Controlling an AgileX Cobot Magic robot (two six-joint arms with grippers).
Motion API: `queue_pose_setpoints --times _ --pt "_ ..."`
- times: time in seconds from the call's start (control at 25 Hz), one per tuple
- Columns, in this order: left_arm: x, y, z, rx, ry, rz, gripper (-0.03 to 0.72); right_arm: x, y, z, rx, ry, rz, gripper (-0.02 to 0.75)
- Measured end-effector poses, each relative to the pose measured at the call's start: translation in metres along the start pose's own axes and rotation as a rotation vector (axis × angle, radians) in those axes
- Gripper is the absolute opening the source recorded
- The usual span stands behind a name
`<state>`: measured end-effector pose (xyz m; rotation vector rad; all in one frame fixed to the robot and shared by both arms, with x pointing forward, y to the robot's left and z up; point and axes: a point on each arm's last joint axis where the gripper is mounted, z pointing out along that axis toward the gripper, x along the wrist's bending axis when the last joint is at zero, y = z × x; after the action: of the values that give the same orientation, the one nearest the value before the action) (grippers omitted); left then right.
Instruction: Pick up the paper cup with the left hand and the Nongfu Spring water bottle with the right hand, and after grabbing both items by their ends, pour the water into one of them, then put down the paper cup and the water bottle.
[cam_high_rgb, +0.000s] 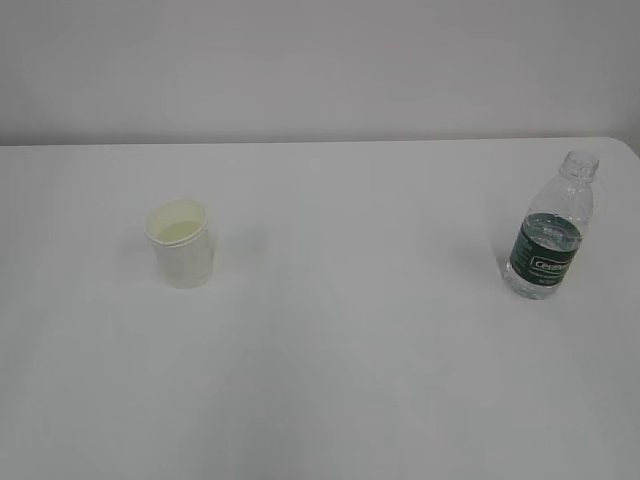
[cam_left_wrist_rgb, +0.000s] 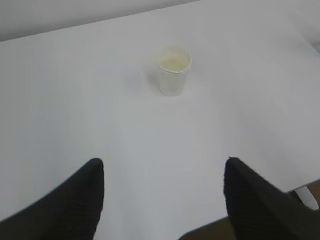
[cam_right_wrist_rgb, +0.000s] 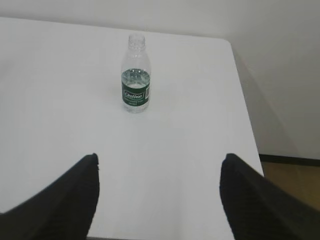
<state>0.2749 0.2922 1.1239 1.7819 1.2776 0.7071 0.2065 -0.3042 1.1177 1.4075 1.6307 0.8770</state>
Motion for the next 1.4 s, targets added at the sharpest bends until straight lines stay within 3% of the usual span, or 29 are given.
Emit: queue_pose_setpoints --times 0.24,0.68,1.4 --pt "-0.001 -0.005 -0.004 0.012 -0.012 -0.009 0.52 0.002 -0.004 -0.002 0.015 0.015 0.091 0.573" --pt "0.003 -0.023 -0.04 -0.154 -0.029 -0.022 0.513 0.0 -0.02 -0.023 -0.095 -0.023 0.107 0.573" --pt "0.001 -0.062 -0.053 -0.122 -0.082 -0.045 0.482 -0.001 -0.021 -0.022 -0.09 -0.03 0.105 0.573"
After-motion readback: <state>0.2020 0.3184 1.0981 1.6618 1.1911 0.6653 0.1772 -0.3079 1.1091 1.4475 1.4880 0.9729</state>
